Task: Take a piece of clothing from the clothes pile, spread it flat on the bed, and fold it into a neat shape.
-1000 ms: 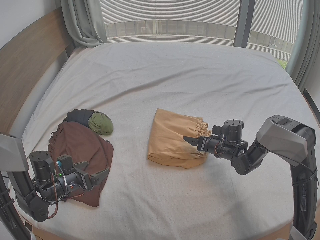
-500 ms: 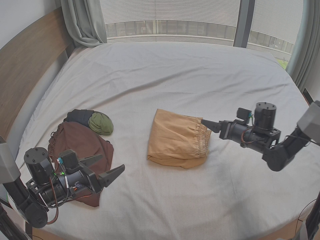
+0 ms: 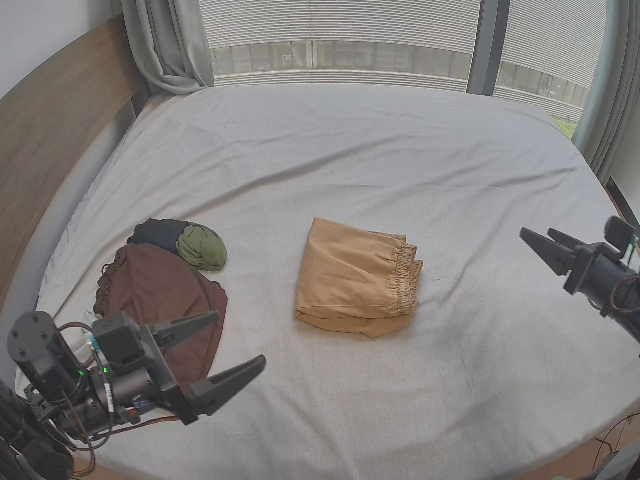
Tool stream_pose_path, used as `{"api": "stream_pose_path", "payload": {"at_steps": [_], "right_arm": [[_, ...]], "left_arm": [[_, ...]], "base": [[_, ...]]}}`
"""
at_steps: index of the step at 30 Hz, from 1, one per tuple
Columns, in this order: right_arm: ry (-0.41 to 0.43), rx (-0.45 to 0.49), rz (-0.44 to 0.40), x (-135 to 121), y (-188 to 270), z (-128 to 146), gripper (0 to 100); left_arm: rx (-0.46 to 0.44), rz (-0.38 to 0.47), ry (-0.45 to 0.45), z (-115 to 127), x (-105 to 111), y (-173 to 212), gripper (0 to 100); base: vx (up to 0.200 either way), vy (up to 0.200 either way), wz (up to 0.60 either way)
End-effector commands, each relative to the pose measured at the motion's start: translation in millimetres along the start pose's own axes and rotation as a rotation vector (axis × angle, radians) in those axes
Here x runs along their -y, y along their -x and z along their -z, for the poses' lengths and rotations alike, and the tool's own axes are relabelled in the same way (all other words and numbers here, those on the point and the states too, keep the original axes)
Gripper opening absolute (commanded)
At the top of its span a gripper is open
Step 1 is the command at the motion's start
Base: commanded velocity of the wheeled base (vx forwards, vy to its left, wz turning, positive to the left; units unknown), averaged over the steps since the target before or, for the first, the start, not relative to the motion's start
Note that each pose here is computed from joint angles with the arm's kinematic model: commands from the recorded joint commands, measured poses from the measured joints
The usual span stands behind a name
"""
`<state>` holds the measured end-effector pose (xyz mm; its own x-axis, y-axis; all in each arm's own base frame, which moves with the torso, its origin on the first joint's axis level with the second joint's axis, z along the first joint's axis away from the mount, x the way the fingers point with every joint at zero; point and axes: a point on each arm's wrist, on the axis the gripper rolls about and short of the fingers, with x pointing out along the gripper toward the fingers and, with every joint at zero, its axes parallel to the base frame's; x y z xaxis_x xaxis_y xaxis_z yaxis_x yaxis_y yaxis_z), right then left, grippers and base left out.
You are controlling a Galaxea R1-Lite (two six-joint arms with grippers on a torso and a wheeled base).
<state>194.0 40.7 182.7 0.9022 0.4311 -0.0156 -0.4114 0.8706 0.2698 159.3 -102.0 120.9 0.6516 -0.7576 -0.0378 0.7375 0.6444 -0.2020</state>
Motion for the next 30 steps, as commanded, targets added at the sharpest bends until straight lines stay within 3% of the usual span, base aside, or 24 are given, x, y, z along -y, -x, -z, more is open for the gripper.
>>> {"api": "stream_pose_path", "payload": {"at_steps": [1,5,9,12,16,22,25,30], "right_arm": [[0.054,0.157,-0.003,-20.0,74.0,-14.1,100],[0.069,0.201,-0.004,-31.7,111.6,-15.2,100],[0.075,0.218,0.006,-36.7,131.9,-11.3,100],[0.109,0.283,0.024,-44.6,162.5,-4.5,100],[0.123,0.315,0.021,-50.0,195.4,23.9,100],[0.123,0.290,0.024,-44.7,215.1,71.4,100],[0.201,0.233,0.072,-35.5,205.9,90.5,100],[0.211,0.171,0.304,-27.5,205.3,99.3,100]], "left_arm": [[0.196,-0.102,-0.062,-30.9,4.0,48.4,100],[0.249,-0.153,-0.088,-39.2,10.7,74.4,100],[0.244,-0.196,-0.102,-38.0,14.8,91.0,100],[0.223,-0.198,-0.102,-29.5,28.1,117.5,100],[0.218,-0.204,-0.103,-16.8,40.6,141.0,100],[0.256,-0.259,-0.124,-0.8,52.5,165.1,100],[0.271,-0.301,-0.138,11.8,58.6,176.3,100],[0.299,-0.360,-0.170,23.6,64.8,185.3,100]], "base": [[0.000,0.000,0.00],[0.000,0.000,0.00],[0.000,0.000,0.00],[0.000,0.000,0.00],[0.000,0.000,0.00],[0.000,0.000,0.00],[0.000,0.000,0.00],[0.000,0.000,0.00]]}}
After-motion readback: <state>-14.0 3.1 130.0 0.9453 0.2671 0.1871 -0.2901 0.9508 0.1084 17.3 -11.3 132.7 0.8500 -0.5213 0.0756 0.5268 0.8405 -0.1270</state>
